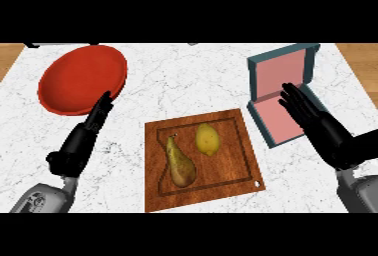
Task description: Pick the lemon from the cutting board and place it in the cardboard box
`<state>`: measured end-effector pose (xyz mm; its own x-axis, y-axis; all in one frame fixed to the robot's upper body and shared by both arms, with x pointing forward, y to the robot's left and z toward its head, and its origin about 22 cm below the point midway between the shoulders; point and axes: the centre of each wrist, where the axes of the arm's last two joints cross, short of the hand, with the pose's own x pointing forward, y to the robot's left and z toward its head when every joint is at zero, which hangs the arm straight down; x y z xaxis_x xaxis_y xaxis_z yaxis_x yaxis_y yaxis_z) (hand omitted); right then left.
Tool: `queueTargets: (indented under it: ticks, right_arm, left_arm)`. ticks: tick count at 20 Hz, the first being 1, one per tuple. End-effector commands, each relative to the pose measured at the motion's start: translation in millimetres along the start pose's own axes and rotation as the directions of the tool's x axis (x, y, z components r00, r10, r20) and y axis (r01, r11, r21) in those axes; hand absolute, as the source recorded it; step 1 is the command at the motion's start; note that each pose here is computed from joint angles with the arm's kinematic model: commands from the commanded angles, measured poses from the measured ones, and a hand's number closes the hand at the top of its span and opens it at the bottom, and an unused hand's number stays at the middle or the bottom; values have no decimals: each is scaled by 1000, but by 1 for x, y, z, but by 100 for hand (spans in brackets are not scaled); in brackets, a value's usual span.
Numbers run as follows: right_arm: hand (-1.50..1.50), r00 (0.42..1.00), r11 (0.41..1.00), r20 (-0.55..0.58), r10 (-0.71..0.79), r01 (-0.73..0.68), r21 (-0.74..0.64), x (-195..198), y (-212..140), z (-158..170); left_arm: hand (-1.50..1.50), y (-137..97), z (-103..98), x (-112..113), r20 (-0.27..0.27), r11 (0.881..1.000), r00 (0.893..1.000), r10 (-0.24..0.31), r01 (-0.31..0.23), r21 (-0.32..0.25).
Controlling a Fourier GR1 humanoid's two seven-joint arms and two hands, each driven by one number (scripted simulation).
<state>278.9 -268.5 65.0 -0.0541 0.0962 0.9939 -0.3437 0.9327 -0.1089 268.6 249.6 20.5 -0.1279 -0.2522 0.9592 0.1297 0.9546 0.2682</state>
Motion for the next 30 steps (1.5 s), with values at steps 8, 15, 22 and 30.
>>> queueTargets:
  ticks: [8, 15, 22, 30]
  right_arm:
    - [-150, 830, 768, 59, 555, -484, -419, 128, -45, 5]
    - [-150, 693, 701, 156, 704, -644, -306, 93, 7, 19]
    - [-150, 516, 520, 62, 854, -847, -113, 124, 31, 16]
    - [-150, 336, 331, -3, 942, -926, 183, 144, 96, -9]
  left_arm:
    - [0, 26, -12, 24, 79, 988, 989, -128, 134, -71]
    - [0, 35, -25, 43, 116, 986, 986, -119, 131, -105]
    - [0, 33, -15, 28, 105, 984, 989, -105, 119, -134]
    - [0, 15, -28, 34, 125, 984, 985, -123, 137, -115]
